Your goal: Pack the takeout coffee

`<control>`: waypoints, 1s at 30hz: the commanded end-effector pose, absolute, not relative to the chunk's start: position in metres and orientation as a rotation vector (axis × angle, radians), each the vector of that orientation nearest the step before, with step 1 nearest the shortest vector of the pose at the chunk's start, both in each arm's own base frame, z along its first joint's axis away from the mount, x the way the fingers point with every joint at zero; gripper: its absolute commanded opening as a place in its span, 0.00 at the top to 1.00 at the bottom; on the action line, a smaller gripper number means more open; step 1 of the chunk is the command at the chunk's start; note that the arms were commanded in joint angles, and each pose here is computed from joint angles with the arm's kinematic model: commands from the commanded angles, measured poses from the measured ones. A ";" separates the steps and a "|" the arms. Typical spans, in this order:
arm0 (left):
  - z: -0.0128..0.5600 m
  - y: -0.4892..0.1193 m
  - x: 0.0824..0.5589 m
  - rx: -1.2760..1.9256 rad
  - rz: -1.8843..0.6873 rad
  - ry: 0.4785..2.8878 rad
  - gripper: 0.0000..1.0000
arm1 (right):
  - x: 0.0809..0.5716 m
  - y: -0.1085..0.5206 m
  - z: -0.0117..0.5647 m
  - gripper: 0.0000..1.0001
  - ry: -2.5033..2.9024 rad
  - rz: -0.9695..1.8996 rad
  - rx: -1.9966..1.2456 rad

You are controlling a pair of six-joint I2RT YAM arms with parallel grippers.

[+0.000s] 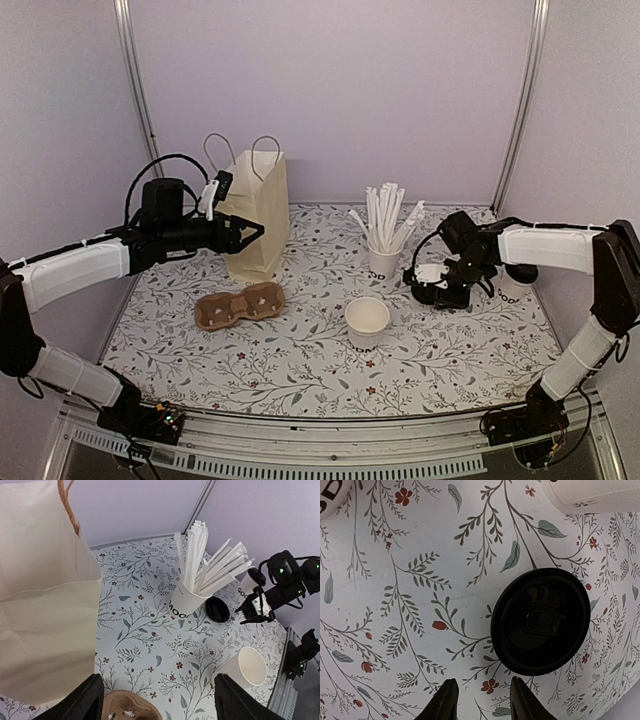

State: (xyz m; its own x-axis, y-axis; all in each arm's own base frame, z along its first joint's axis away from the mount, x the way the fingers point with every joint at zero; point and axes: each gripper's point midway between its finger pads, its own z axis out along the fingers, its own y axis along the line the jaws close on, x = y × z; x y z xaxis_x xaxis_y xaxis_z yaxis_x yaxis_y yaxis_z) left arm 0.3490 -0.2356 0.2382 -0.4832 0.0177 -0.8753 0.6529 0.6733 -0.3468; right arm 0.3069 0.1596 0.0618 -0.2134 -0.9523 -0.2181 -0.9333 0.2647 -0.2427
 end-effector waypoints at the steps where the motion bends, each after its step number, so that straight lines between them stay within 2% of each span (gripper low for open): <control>1: 0.239 -0.234 0.350 0.515 -0.859 1.945 0.22 | 0.326 0.166 0.056 0.61 2.175 -0.081 -1.725; 11: 0.239 -0.235 0.349 0.524 -0.864 1.942 0.22 | 0.343 0.171 0.037 0.61 2.159 -0.106 -1.746; 15: 0.239 -0.235 0.349 0.524 -0.866 1.942 0.22 | 0.347 0.165 0.028 0.65 2.172 -0.159 -1.754; 17: 0.239 -0.236 0.349 0.526 -0.868 1.941 0.23 | 0.348 0.163 0.023 0.68 2.174 -0.182 -1.759; 24: 0.239 -0.237 0.348 0.529 -0.873 1.942 0.22 | 0.349 0.159 0.014 0.89 2.175 -0.220 -1.768; 30: 0.240 -0.236 0.348 0.541 -0.859 1.932 0.23 | 0.334 0.155 0.019 0.95 2.223 -0.175 -1.771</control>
